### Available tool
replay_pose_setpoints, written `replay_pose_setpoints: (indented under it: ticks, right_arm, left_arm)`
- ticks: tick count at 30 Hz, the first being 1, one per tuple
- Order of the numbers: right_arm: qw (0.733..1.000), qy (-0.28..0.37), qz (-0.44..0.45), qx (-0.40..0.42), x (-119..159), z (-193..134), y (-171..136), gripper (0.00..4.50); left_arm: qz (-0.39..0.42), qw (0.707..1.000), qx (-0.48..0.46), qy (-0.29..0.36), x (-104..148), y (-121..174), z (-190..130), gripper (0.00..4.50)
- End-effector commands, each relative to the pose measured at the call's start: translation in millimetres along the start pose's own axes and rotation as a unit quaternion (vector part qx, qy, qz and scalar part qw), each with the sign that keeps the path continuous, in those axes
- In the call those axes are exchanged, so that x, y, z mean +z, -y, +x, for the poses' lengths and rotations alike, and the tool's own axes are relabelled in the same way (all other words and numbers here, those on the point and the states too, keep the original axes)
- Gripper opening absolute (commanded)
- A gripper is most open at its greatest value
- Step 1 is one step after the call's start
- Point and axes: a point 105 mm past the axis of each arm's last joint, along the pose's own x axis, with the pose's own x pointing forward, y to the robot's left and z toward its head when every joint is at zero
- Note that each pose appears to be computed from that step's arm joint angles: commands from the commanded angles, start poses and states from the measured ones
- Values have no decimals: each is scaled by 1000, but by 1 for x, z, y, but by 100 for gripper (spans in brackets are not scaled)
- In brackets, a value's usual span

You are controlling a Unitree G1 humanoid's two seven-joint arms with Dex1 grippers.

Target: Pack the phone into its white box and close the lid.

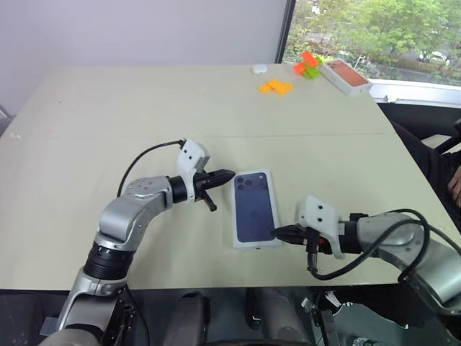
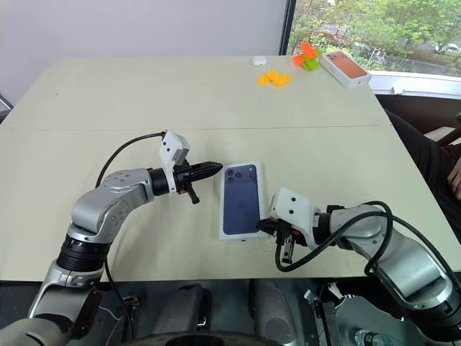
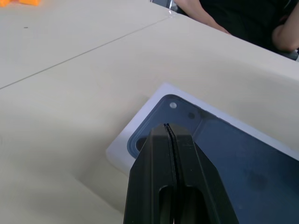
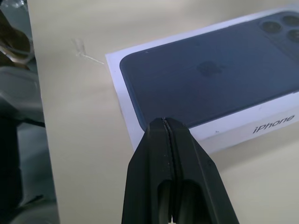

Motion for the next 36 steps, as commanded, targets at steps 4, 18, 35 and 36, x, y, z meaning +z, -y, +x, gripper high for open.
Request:
replay_pose_setpoints:
  ticks: [4,18,35,36]
  right_arm:
    - [999,-38,4,1,-18,-5,-1,0]
    - [999,38,18,-31,12,-15,16,0]
    - [1000,-10,19,5,-15,2,-5,0]
    - [1000,-12,21,5,-16,3,-6,0]
  left_arm:
    - [17,1000,-1,12,7,0,-2,4]
    - [10,999,36,-1,-1,-14,-25,4]
    - [53,994,16,-94,-29,-6,35,4]
    - [52,993,11,-104,-34,-4,36,4]
